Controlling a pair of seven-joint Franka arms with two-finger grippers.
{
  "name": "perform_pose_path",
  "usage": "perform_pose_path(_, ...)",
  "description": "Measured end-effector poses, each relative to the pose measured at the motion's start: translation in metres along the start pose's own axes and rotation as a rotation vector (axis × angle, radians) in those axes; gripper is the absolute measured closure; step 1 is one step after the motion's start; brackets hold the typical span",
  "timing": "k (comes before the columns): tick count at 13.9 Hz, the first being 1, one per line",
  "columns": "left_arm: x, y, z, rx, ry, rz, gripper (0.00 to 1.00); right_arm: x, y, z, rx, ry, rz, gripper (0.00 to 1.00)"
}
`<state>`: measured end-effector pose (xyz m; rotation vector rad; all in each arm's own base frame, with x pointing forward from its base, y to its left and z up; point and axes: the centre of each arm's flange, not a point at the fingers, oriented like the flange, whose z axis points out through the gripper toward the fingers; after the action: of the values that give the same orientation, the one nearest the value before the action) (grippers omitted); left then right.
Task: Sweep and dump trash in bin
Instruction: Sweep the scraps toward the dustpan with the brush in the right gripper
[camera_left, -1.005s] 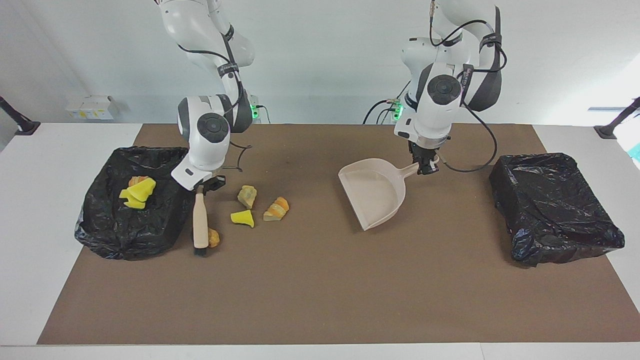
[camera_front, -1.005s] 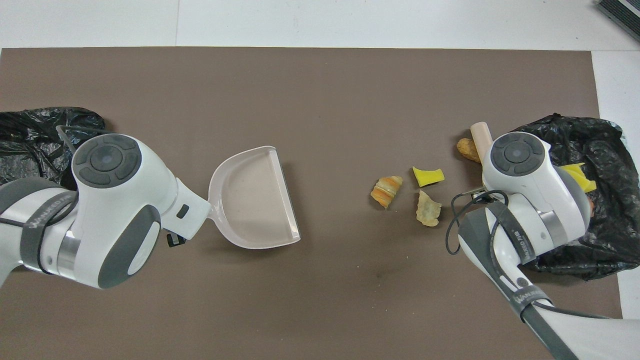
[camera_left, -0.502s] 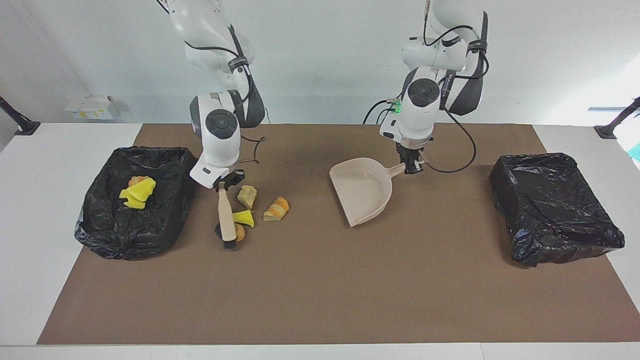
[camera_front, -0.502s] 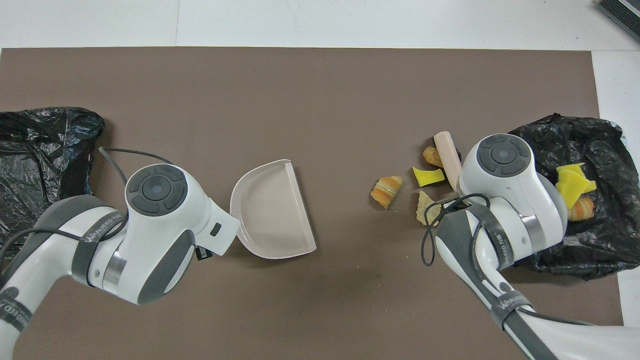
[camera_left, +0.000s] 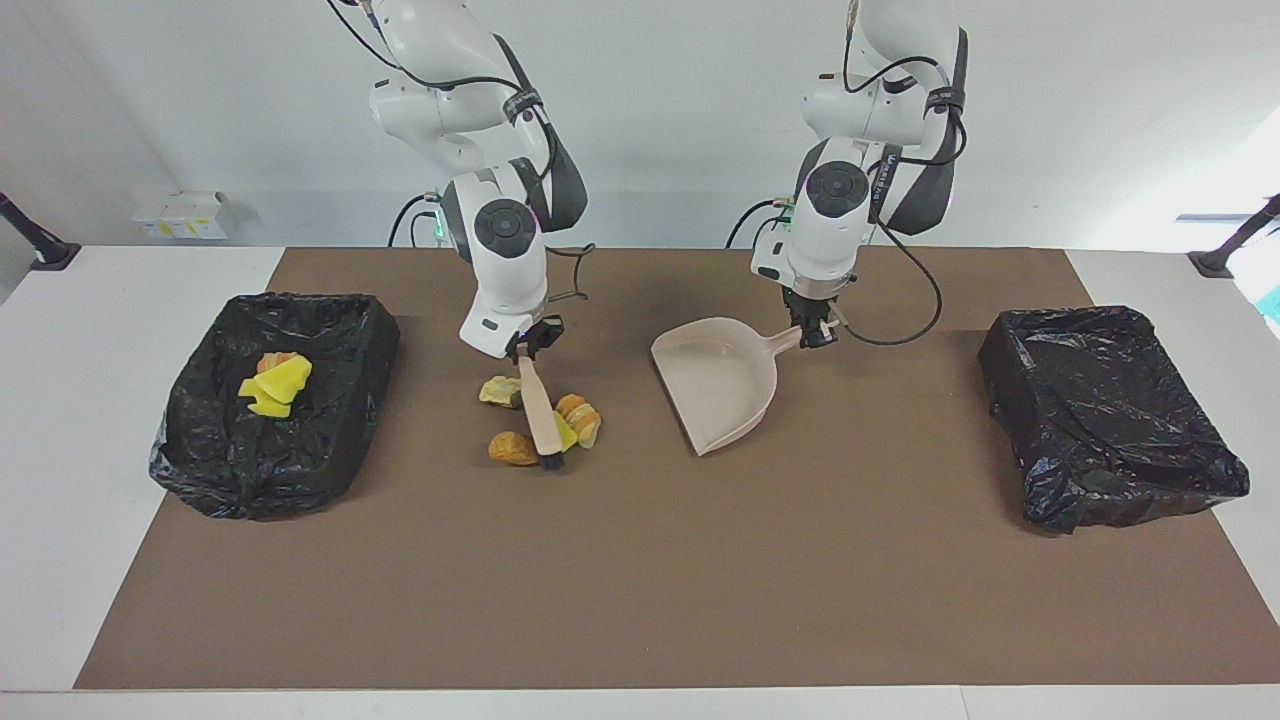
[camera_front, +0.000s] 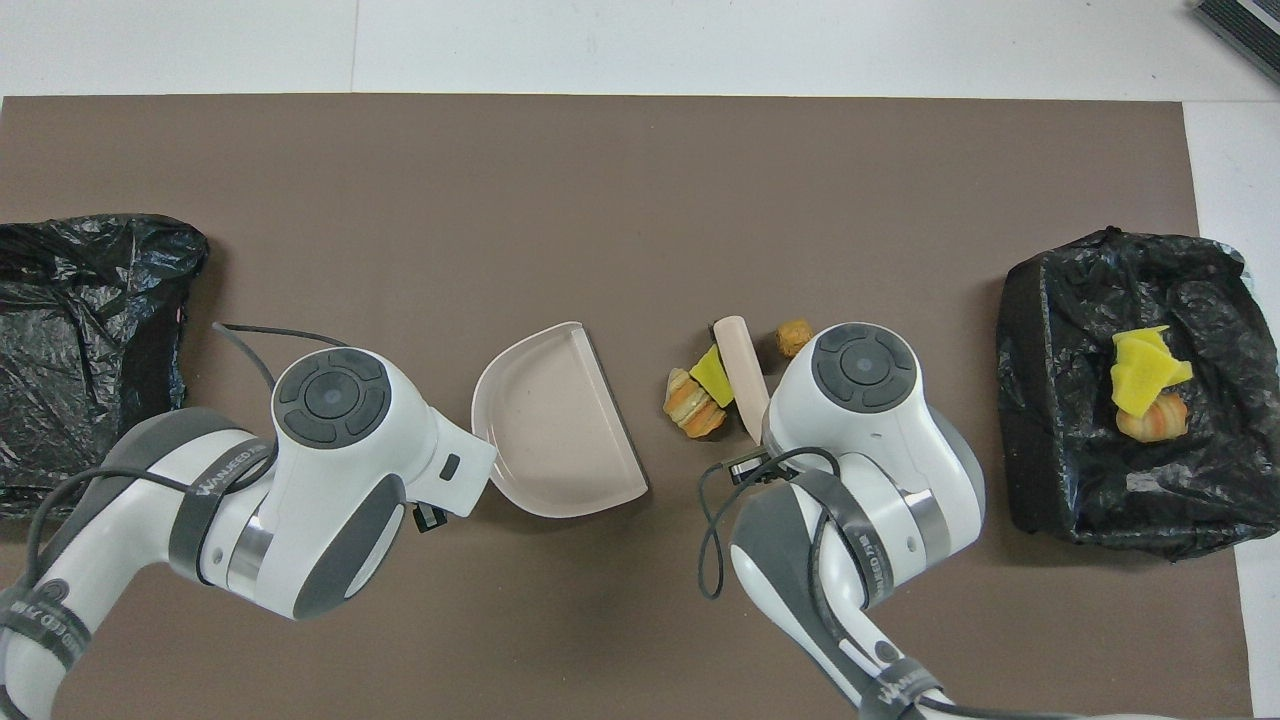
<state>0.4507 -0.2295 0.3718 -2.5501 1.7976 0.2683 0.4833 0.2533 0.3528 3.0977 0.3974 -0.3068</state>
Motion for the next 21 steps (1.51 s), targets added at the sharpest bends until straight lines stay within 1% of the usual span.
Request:
perform_pose_path(2, -0.001, 0.001, 0.005, -0.002, 0.003, -0.009, 0.69, -0.001, -0.017, -0.013, 0.002, 0.002, 0.03, 0.75)
perform_pose_path(4, -0.001, 0.001, 0.005, -0.002, 0.004, -0.013, 0.69, 0.002, -0.012, -0.038, 0.003, -0.025, 0.056, 0.75)
perform_pose_path(7, -0.001, 0.001, 0.005, -0.002, 0.005, -0.02, 0.69, 0.007, 0.033, -0.078, 0.013, -0.044, 0.134, 0.75)
perform_pose_path(9, -0.001, 0.001, 0.005, -0.002, 0.006, -0.022, 0.69, 0.005, 0.069, -0.084, 0.022, -0.059, 0.198, 0.75)
perform_pose_path(12, 0.0, 0.001, 0.006, -0.001, 0.008, -0.023, 0.69, -0.001, 0.107, -0.067, 0.026, -0.099, 0.301, 0.75)
perform_pose_path(14, 0.0, 0.001, 0.006, 0.001, 0.009, -0.023, 0.69, -0.012, 0.128, -0.052, 0.027, -0.12, 0.355, 0.75)
perform_pose_path(15, 0.001, 0.002, 0.006, 0.001, 0.01, -0.022, 0.69, -0.02, 0.136, -0.043, 0.027, -0.11, 0.374, 0.75)
perform_pose_path(17, 0.001, 0.003, 0.006, 0.002, 0.01, -0.026, 0.69, -0.041, 0.143, -0.021, 0.024, -0.062, 0.395, 0.75)
perform_pose_path(18, 0.001, 0.003, 0.006, 0.001, 0.009, -0.029, 0.69, -0.054, 0.143, -0.01, 0.019, -0.049, 0.398, 0.75)
perform_pose_path(21, 0.002, 0.004, 0.007, 0.001, 0.009, -0.033, 0.69, -0.078, 0.141, 0.01, 0.006, -0.052, 0.401, 0.75)
